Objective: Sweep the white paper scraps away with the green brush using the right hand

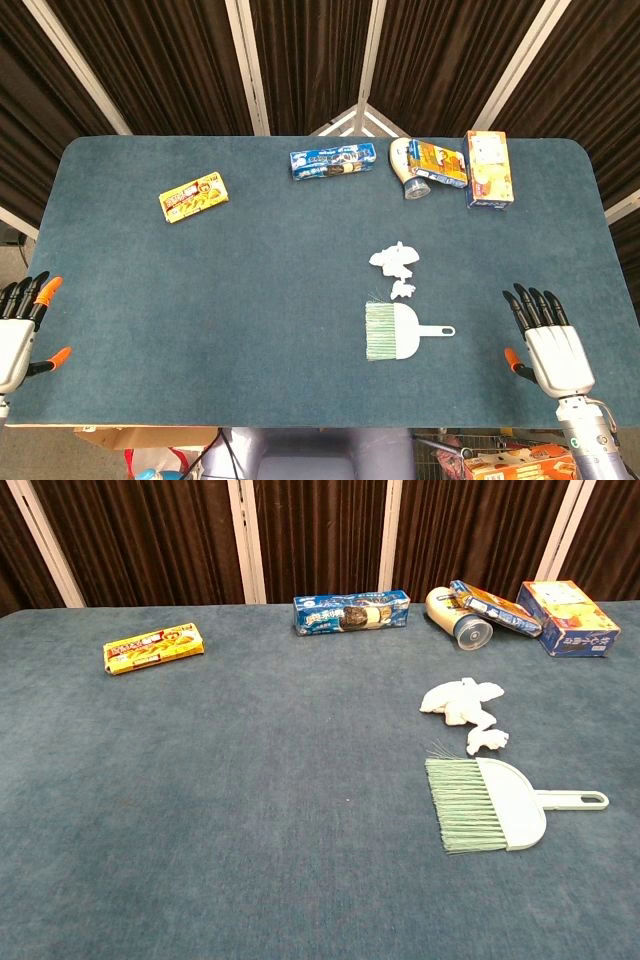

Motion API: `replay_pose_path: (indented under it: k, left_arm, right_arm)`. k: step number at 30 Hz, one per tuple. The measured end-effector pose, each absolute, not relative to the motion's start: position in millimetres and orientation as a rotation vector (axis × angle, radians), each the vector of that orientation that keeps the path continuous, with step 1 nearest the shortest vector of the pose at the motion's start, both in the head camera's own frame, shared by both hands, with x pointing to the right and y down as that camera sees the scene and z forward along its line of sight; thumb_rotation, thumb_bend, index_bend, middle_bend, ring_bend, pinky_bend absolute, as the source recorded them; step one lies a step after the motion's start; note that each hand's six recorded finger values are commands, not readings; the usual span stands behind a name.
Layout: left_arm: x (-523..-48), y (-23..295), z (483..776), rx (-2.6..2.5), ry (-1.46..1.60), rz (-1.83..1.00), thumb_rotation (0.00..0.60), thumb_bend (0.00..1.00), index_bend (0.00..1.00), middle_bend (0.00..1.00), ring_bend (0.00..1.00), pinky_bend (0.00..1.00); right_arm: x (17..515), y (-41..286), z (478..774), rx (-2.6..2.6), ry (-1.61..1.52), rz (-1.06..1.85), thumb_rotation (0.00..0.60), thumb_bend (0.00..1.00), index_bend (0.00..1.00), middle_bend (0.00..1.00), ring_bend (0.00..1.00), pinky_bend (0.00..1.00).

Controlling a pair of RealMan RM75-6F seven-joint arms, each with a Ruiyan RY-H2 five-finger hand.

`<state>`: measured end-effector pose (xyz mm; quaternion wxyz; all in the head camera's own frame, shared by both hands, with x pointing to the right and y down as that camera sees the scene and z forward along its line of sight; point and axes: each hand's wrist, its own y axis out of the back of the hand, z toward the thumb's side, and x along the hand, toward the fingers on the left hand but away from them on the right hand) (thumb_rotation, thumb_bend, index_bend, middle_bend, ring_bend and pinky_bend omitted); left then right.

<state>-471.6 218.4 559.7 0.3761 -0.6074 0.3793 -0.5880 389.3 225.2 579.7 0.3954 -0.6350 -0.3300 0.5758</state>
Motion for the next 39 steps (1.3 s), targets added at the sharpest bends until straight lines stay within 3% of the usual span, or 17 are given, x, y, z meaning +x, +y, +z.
replay_pose_path:
  k: [18, 21, 23, 24, 26, 28, 33, 39]
  left_arm:
    - [-471.5, 217.8, 559.1, -1.55, 0.975, -1.496, 0.6, 0.0, 0.0, 0.0, 0.0, 0.0]
    - [-471.0, 218.1, 559.3, -1.549, 0.972, -1.494, 0.6, 0.0, 0.0, 0.0, 0.0, 0.0]
    - [-470.9, 218.2, 559.2, -1.547, 0.97, -1.495, 0.6, 0.0, 0.0, 0.0, 0.0, 0.0]
    - [-470.8, 218.3, 559.3, -1.546, 0.97, -1.495, 0.6, 0.0, 0.0, 0.0, 0.0, 0.0]
    - [-470.6, 218.4, 559.5, -1.546, 0.969, -1.496, 0.6, 0.0, 0.0, 0.0, 0.0, 0.0]
    - [-470.2, 218.5, 559.6, -1.546, 0.967, -1.496, 0.6, 0.0, 0.0, 0.0, 0.0, 0.0]
    - [-470.3, 219.2, 559.9, -1.546, 0.964, -1.5, 0.6, 0.0, 0.0, 0.0, 0.0, 0.0]
    - [-469.9, 218.9, 559.6, -1.551, 0.964, -1.497, 0.6, 0.0, 0.0, 0.0, 0.0, 0.0]
  right_arm:
    - [380.5, 222.3, 585.3, -1.638, -0.841, 1.449, 0.6, 0.32, 0.0, 0.0, 0.01, 0.1]
    - [376.0, 219.7, 591.5, -1.646, -0.818, 1.454, 0.6, 0.32, 0.0, 0.09, 0.16, 0.33]
    - [370.9, 217.6, 596.1, -1.65, -0.797, 1.451, 0.6, 0.32, 0.0, 0.32, 0.4, 0.55]
    - [368.0, 216.6, 598.4, -1.654, -0.789, 1.448, 0.6, 0.32, 0.01, 0.4, 0.48, 0.62]
    - [360.5, 214.3, 604.1, -1.667, -0.774, 1.436, 0.6, 0.32, 0.11, 0.62, 0.7, 0.77]
    - [353.7, 213.3, 611.2, -1.684, -0.754, 1.431, 0.6, 0.32, 0.22, 0.75, 0.82, 0.87]
    - [340.7, 215.0, 632.0, -1.721, -0.677, 1.452, 0.6, 0.32, 0.36, 0.9, 0.96, 0.97]
    - [327.7, 218.1, 655.2, -1.726, -0.58, 1.492, 0.6, 0.32, 0.43, 0.93, 0.99, 0.98]
